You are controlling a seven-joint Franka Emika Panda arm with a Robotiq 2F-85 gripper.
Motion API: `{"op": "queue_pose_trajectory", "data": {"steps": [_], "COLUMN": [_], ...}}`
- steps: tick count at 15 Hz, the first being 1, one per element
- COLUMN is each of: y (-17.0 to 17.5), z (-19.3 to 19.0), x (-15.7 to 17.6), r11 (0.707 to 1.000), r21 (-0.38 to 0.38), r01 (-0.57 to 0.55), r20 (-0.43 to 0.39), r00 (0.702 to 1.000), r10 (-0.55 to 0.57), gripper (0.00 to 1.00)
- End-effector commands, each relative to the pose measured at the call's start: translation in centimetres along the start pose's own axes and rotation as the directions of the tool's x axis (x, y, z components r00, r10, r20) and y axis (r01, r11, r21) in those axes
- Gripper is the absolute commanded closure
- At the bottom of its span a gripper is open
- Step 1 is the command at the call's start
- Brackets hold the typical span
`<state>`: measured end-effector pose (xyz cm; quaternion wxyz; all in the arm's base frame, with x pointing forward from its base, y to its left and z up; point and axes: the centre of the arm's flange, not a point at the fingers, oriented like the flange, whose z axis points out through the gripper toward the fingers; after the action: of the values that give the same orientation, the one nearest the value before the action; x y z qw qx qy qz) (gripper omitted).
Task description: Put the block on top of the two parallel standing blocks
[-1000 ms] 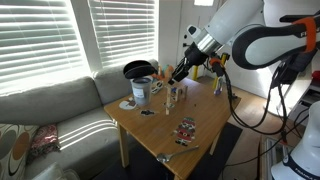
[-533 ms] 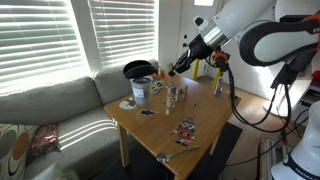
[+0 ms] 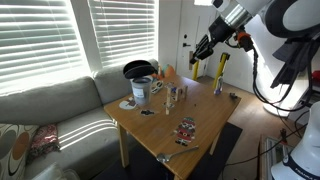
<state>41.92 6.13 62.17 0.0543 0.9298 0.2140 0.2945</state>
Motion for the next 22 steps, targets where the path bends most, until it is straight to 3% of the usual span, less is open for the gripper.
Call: {"op": "queue_pose_trajectory", "data": {"steps": [1,3,4,5,6,8,9,11,13,18,21,22], "y": [3.0,4.3,4.6,4.5,3.9,4.1,4.0,5.1,6.5,8.9,9.2,9.3], "z": [-0.1,1.5,2.7,3.6,2.3,3.6,4.0,3.8,3.6,3.4,4.2,4.5], "x": [-2.5,-3.9,-4.1,-3.5,-4.5,-4.5,-4.4,-5.0,-5.5,-5.2,-3.8,-3.0], "r11": [0.994,0.982,0.969,0.957,0.98,0.968,0.966,0.956,0.948,0.901,0.852,0.819], "r21": [0.027,0.106,0.166,0.241,0.145,0.2,0.21,0.152,0.107,0.081,0.12,0.153], "r01": [0.11,0.154,0.181,0.161,0.137,0.149,0.151,0.251,0.3,0.426,0.509,0.552], "r20": [0.172,0.251,0.252,0.212,0.224,0.216,0.218,0.332,0.402,0.579,0.649,0.634], "r00": [0.979,0.952,0.943,0.954,0.96,0.957,0.956,0.898,0.859,0.716,0.609,0.581], "r10": [-0.113,-0.176,-0.22,-0.214,-0.168,-0.192,-0.197,-0.289,-0.317,-0.39,-0.455,-0.51], "gripper": [0.93,0.93,0.93,0.93,0.71,0.71,0.93,0.93,0.93,0.93,0.93,0.93]}}
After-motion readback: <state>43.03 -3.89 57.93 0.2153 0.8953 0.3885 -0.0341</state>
